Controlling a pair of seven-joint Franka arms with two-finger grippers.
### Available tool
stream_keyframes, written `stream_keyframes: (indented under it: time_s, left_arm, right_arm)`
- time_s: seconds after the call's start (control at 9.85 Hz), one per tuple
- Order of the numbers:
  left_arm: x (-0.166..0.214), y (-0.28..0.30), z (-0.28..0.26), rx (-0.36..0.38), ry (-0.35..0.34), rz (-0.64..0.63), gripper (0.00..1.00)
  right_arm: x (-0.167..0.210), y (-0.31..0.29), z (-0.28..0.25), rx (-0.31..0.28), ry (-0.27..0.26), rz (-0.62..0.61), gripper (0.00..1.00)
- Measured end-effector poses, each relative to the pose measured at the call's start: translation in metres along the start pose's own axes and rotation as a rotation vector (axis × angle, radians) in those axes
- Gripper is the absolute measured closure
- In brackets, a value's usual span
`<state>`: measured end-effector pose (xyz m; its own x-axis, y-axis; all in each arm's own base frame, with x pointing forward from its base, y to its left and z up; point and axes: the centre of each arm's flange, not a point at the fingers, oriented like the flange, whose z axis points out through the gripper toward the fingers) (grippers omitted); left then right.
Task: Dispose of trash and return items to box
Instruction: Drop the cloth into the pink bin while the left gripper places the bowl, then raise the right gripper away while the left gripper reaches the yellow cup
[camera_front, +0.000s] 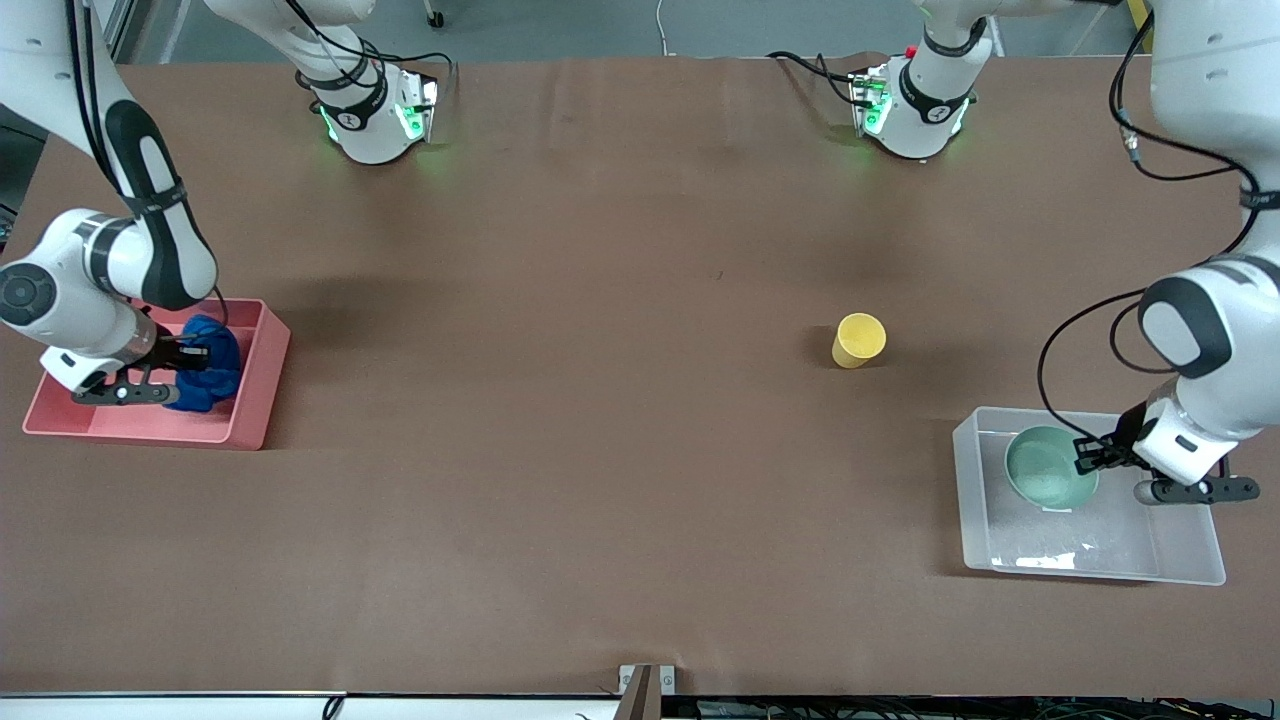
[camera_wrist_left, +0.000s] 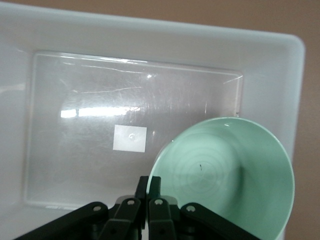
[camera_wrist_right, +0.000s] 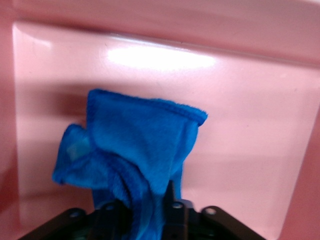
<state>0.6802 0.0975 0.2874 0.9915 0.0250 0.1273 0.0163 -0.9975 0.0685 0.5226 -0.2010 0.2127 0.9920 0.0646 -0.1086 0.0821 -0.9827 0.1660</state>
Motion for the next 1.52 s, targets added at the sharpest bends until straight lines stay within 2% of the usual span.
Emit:
stream_keyframes:
  time_s: [0.2, 0.3, 0.41, 0.51, 0.61, 0.81, 0.91, 1.22, 1.32, 1.52]
  left_arm:
    - [-0.003, -0.003, 0.036, -0.007, -0.042, 0.004, 0.96]
    - [-0.007, -0.006, 0.048, -0.005, -0.059, 0.005, 0.96]
    - [-0.009, -0.010, 0.055, -0.003, -0.071, 0.005, 0.95]
    - [-0.011, -0.012, 0.059, -0.002, -0.077, 0.003, 0.93]
    - [-0.011, -0.013, 0.059, -0.002, -0.077, 0.002, 0.89]
    - [-0.008, -0.014, 0.055, 0.000, -0.067, 0.004, 0.62]
    - [-0.003, -0.014, 0.046, 0.002, -0.049, 0.005, 0.47]
    - [0.016, 0.011, -0.041, -0.013, 0.038, 0.055, 0.04]
    - [0.014, 0.029, -0.078, -0.023, 0.032, 0.081, 0.00]
    - [-0.002, 0.077, -0.149, -0.019, 0.005, 0.103, 0.00]
  right_arm:
    - [0.005, 0.004, -0.011, -0.001, 0.005, 0.003, 0.30]
    - [0.011, 0.010, -0.034, 0.018, -0.012, 0.025, 0.17]
    - [0.019, 0.019, -0.077, 0.068, -0.033, 0.067, 0.04]
    - [0.025, 0.030, -0.137, 0.120, -0.046, 0.096, 0.00]
    - [0.026, 0.039, -0.199, 0.147, -0.051, 0.114, 0.00]
    - [0.018, 0.039, -0.310, 0.167, -0.040, 0.189, 0.00]
    - [0.013, 0.024, -0.353, 0.171, -0.012, 0.231, 0.00]
    - [-0.028, -0.006, -0.436, 0.186, 0.072, 0.249, 0.00]
    - [-0.039, -0.006, -0.448, 0.188, 0.081, 0.250, 0.00]
    - [-0.042, -0.015, -0.451, 0.189, 0.075, 0.234, 0.00]
